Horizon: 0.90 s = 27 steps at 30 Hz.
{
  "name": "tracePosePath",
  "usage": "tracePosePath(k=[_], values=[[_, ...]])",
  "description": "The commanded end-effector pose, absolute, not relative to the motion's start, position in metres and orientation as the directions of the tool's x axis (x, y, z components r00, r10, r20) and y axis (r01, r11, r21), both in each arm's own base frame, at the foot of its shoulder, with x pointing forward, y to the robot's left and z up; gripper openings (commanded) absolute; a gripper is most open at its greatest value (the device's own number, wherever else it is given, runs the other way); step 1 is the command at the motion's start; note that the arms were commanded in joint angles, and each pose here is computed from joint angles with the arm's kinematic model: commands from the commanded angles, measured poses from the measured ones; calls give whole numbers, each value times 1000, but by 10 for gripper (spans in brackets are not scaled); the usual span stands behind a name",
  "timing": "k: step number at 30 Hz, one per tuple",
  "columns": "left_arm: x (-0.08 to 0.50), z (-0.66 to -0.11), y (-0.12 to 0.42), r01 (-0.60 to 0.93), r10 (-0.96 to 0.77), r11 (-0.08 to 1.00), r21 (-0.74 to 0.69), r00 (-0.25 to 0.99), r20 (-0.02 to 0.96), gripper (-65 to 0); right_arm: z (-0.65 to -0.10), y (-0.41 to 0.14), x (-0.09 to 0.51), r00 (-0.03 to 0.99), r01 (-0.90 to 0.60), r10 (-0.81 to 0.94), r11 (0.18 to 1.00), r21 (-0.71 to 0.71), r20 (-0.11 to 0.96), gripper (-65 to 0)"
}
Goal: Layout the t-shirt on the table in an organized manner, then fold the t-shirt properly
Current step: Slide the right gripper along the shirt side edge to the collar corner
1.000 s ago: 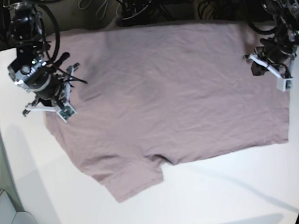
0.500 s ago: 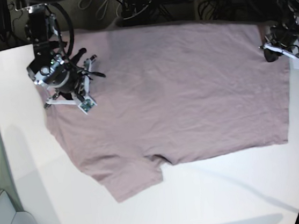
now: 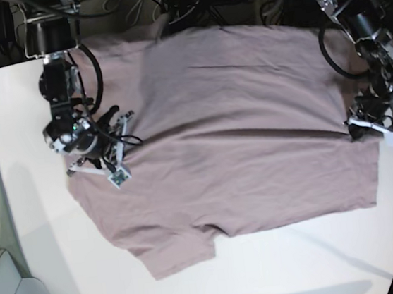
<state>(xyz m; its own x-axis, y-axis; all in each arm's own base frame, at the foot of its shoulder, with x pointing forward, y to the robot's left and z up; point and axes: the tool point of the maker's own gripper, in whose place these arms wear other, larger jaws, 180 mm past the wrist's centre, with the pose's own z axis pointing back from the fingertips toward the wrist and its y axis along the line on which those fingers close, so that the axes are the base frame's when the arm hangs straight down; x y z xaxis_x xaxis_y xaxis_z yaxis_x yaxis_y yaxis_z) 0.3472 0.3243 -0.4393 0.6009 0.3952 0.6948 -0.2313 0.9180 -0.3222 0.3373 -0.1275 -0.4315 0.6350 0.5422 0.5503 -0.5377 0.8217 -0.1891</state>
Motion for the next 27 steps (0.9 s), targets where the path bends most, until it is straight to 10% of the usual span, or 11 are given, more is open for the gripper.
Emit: tracePosePath(k=[1,13,27], values=[[339,-454,324,-246,365,931,-270,681,635,-650,-433,-141,343,654,-532,559,819,-217,509,-650],[424,-409,292,-111,283,955,-276,626,727,-650,-415,-192,388,680,-471,544,838,-276,492,-650],[368,-379,322,-169,277,961,-220,626,729,-650,-344,-147,451,520,-452,520,841,-299,677,-650]])
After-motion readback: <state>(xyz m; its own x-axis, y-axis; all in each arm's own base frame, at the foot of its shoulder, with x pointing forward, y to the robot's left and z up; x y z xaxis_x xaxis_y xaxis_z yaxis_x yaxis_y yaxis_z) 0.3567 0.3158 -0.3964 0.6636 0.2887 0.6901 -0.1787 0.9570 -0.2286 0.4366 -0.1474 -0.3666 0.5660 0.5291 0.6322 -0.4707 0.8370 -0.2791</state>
